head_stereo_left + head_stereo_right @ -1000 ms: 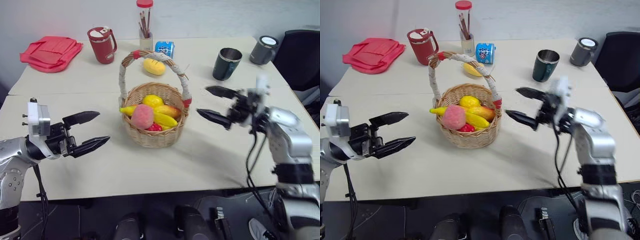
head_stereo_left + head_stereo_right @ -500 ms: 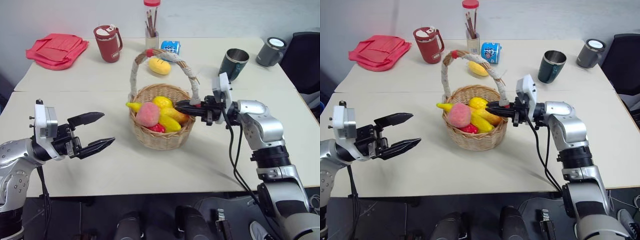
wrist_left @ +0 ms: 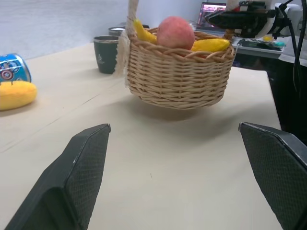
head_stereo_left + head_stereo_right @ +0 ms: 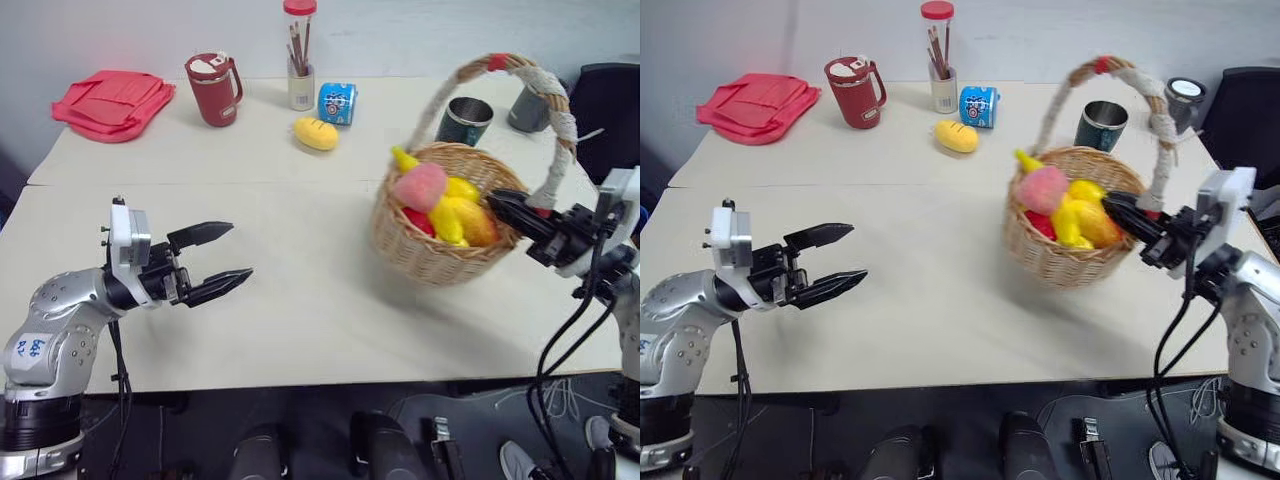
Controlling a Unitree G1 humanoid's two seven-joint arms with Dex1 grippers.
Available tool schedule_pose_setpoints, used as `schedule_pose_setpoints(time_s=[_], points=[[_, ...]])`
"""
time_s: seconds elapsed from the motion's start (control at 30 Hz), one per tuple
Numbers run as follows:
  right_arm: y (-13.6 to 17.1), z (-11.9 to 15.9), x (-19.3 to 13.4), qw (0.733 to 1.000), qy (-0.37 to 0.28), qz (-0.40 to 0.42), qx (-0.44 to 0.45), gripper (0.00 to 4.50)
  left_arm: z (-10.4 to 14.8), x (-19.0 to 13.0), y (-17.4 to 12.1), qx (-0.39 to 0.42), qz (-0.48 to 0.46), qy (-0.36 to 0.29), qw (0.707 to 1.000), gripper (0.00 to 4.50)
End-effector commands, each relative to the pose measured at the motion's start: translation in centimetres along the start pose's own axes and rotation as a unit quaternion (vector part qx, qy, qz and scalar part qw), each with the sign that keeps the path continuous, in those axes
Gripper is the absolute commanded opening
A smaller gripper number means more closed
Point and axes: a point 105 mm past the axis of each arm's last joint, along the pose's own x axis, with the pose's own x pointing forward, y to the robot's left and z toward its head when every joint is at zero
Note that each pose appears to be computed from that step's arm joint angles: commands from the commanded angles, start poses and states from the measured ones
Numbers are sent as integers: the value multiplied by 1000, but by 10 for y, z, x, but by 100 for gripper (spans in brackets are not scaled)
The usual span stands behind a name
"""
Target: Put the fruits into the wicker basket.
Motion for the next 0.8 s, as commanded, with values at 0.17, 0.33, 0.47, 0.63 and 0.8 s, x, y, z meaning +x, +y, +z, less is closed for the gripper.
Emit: schedule_pose_setpoints(time_s=[0.17,0.33,0.47,0.63,0.8], points=[[-54,-10,-22,994,8,-109,-29,11,8,5,11,40,-29,2,999,450],[-48,-21,-10,995,47,-79,-31,171,6,-2,14,43,-29,16,999,450],[-53,-13,-21,992,53,-96,-53,306,1,-13,14,36,-17,26,999,450],[-50,-2,-52,990,67,-98,-77,448,-14,-28,14,18,7,45,999,450],[-42,5,-89,985,109,-80,-106,448,-39,-43,11,17,34,100,994,450]])
